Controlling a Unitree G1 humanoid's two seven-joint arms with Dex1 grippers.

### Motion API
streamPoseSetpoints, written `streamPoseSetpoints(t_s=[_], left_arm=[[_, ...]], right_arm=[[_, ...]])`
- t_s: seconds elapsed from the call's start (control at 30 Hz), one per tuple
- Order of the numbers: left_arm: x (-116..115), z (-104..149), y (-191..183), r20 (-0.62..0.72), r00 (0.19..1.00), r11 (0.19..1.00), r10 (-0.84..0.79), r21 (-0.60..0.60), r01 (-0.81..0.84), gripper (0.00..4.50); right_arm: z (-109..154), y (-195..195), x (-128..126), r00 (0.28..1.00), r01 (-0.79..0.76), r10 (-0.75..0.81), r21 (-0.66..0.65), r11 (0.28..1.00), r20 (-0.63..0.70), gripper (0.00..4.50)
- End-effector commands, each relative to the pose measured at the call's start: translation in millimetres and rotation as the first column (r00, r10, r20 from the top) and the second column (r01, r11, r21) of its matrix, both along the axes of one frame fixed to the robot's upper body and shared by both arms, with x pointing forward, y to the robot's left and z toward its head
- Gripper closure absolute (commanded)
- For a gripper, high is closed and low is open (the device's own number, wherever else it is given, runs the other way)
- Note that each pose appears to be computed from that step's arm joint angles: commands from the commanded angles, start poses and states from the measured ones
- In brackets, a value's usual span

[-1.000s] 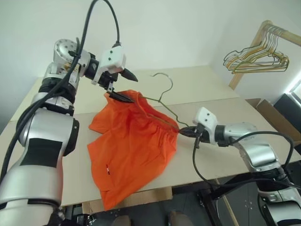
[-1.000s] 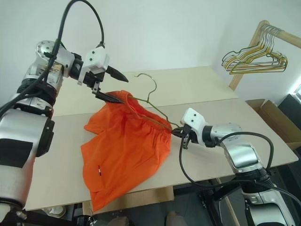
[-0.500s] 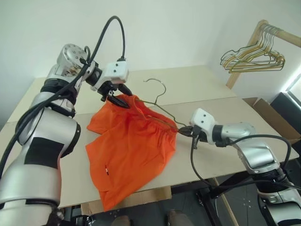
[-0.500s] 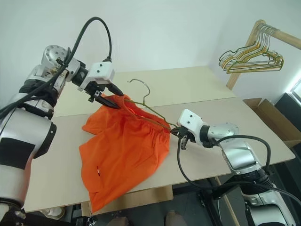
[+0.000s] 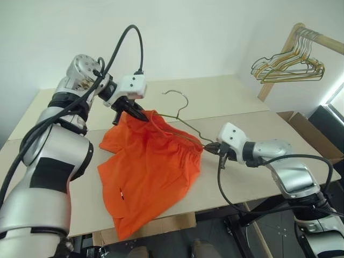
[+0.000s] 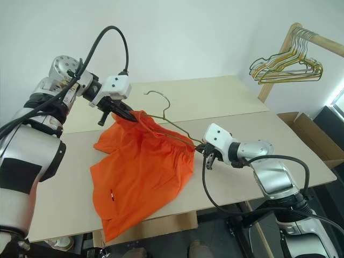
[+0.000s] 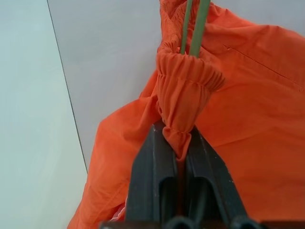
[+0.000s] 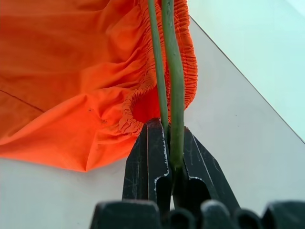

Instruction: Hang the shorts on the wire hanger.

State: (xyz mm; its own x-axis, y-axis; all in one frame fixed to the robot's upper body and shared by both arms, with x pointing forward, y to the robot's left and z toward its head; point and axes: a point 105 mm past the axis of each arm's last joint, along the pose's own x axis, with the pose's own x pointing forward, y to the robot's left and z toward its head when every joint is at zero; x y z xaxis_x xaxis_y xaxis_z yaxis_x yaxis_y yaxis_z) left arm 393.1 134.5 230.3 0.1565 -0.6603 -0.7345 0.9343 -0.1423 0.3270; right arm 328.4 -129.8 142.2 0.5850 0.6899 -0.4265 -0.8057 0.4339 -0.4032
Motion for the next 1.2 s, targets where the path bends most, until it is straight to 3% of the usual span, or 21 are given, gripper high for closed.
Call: streamPoseSetpoints(t_s=[0.03, 0.1, 0.2, 0.33, 0.57, 0.7, 0.87, 1.2], left_arm=[[0.1, 4.7, 0.5, 0.020, 1.000, 1.000, -0.007, -0.018, 0.007, 4.48], [0.2, 5.3, 0.4, 0.027, 1.000, 1.000, -0.011, -0.015, 0.011, 4.48], [0.5, 8.1, 1.3, 0.041, 0.999, 1.000, -0.011, -0.020, 0.012, 4.50], [0.9, 14.6, 2.8, 0.064, 0.998, 0.999, -0.009, -0.036, 0.011, 4.50], [0.9, 23.7, 9.3, 0.097, 0.995, 0.999, 0.003, -0.044, 0.001, 4.50], [0.9, 25.0, 12.9, 0.102, 0.995, 0.998, 0.014, -0.058, -0.008, 4.50], [0.8, 24.7, 13.8, 0.107, 0.994, 0.999, 0.011, -0.053, -0.005, 4.50], [1.0, 27.1, 12.2, 0.114, 0.993, 0.998, 0.009, -0.065, -0.002, 4.50]], right_arm=[[21.3, 9.6, -2.8, 0.986, -0.063, 0.065, -0.017, 0.998, 0.151, 4.50], [21.3, 10.7, -3.6, 0.977, -0.083, 0.089, -0.040, 0.996, 0.196, 4.50], [17.5, 11.9, -8.4, 0.971, -0.120, 0.132, -0.071, 0.990, 0.199, 3.65], [18.1, 1.6, -2.9, 0.972, -0.064, 0.072, -0.043, 0.997, 0.223, 2.29], [26.5, -54.0, 5.8, 0.976, 0.143, -0.162, 0.138, 0.980, 0.143, 2.29], [7.4, -73.0, -6.0, 0.977, 0.206, -0.212, 0.212, 0.955, 0.009, 2.29], [-24.8, -44.5, -27.5, 0.985, 0.131, -0.097, 0.256, 0.958, -0.140, 2.29], [-45.9, 8.3, -12.4, 0.972, 0.143, -0.064, 0.354, 0.924, -0.225, 2.29]])
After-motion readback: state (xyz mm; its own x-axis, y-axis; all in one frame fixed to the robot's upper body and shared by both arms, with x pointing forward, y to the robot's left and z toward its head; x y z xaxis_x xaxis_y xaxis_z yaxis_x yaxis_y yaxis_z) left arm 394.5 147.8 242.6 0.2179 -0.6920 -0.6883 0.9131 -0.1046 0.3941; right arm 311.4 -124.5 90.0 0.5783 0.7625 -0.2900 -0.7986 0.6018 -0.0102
